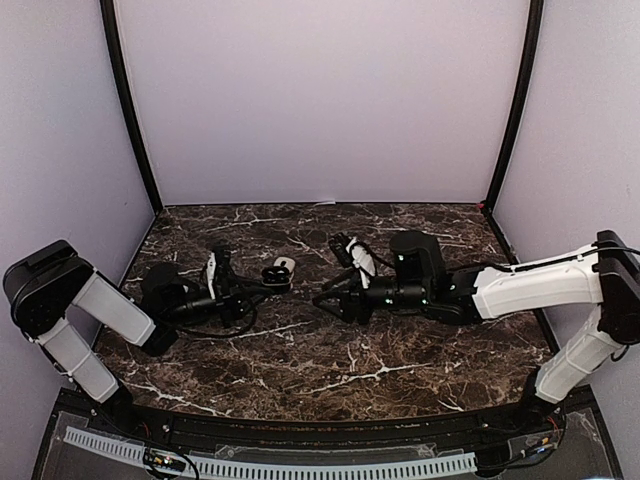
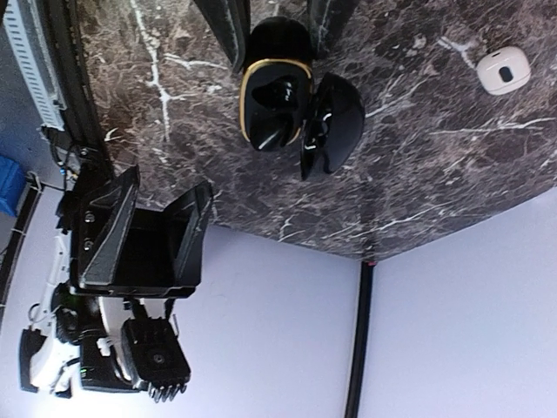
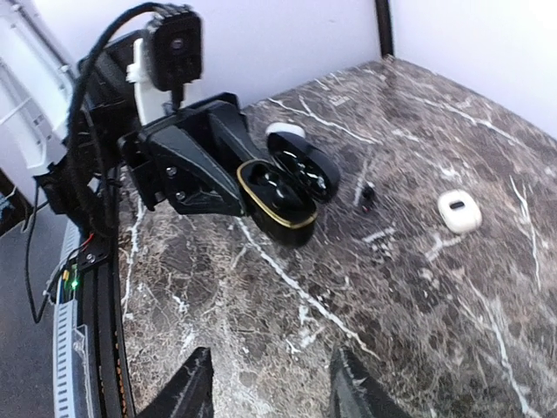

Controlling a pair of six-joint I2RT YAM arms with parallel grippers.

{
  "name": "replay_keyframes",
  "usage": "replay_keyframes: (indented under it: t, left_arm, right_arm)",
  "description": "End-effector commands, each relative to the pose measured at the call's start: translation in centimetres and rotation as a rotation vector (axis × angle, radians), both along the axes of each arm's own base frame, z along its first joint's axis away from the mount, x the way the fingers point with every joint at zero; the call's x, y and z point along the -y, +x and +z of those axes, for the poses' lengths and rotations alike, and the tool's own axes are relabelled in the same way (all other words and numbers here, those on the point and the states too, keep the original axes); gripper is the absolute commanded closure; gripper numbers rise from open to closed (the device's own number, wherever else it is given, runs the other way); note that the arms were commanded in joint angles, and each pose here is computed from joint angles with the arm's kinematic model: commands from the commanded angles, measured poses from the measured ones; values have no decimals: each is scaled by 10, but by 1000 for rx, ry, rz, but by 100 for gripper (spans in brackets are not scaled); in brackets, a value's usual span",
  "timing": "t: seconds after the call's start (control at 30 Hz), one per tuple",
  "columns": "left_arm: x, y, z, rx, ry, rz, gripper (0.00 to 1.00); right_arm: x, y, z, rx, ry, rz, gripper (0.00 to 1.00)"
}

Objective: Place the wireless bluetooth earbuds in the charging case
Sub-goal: Pass from the left arm to the right

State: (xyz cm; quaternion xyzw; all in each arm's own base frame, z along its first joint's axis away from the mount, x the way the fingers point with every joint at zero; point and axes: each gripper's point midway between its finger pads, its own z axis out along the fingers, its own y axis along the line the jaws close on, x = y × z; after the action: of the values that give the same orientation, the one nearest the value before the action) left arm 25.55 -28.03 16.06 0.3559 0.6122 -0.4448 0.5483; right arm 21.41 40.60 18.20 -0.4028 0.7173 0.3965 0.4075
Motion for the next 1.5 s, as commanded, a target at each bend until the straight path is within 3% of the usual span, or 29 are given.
replay_keyframes:
  t: [0.0,0.4,0.67,1.0,1.47]
  left_arm:
    - [6,-37,43,57,-123,-211,100]
    - [9,-61,75,68,-204,-339,100]
    - [15,-60,77,81,-202,-344,100]
    - [17,-57,74,89,-193,-335,100]
    - [16,-59,71,97,-187,-331,100]
  right_arm:
    - [-15,-24,33,134,152,190,61]
    - [-26,-48,63,188,285,360,63]
    - [-38,-42,60,192,262,333,63]
    - [-51,-42,55,182,253,345,72]
    - [-56,-42,62,175,284,338,73]
